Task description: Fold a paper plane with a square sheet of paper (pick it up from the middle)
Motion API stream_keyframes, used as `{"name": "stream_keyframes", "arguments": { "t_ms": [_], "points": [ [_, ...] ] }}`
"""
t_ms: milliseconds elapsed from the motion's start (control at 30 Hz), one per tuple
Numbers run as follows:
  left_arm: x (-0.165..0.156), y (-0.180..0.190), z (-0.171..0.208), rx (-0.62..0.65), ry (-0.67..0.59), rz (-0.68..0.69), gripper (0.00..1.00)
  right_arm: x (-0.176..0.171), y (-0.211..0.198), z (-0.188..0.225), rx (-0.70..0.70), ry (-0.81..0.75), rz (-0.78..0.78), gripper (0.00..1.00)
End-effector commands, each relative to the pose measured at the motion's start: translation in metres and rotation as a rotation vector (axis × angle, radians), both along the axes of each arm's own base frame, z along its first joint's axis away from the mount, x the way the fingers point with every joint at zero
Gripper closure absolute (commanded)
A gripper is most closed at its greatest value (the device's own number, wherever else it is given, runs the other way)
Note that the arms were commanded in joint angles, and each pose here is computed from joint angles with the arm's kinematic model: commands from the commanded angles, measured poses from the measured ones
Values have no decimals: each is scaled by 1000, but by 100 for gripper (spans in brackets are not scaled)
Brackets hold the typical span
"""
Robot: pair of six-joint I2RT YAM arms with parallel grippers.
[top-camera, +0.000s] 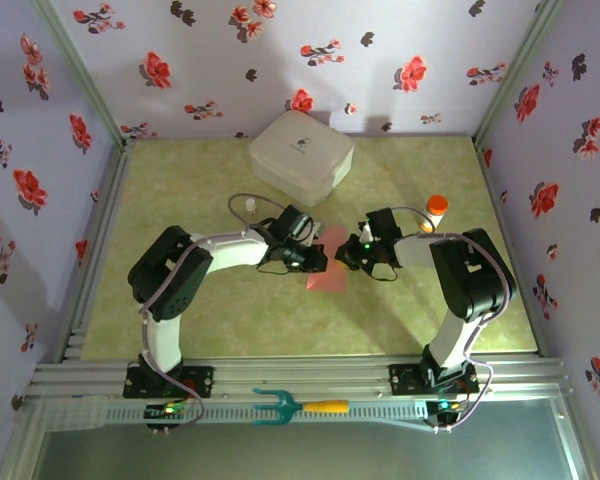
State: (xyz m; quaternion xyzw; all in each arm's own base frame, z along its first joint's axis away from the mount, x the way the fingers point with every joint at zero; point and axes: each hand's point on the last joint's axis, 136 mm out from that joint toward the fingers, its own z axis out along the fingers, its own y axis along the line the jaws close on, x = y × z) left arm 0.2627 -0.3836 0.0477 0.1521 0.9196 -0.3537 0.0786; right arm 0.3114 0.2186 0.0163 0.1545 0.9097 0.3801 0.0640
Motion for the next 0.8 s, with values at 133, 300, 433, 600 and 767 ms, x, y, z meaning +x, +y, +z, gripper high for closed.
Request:
{"name": "stream_keyframes", "arguments": {
  "t_ms": [133,300,433,600,767],
  "points": [
    [3,-9,13,-20,-26,-19,100,-13,-21,-30,-93,76,-45,100],
    [-5,1,-20,53,48,-16,99,-13,-21,-30,-94,76,-47,100],
    [-13,13,-36,92,83,-5,100,-14,-22,-31,-99,77,-46,100],
    [-19,24,-35,102,86,5,100,-14,-23,-32,-105,80,-47,100],
    [-26,35,-37,111,96,10,100,-13,-23,-32,-110,77,-47,100]
  ]
}}
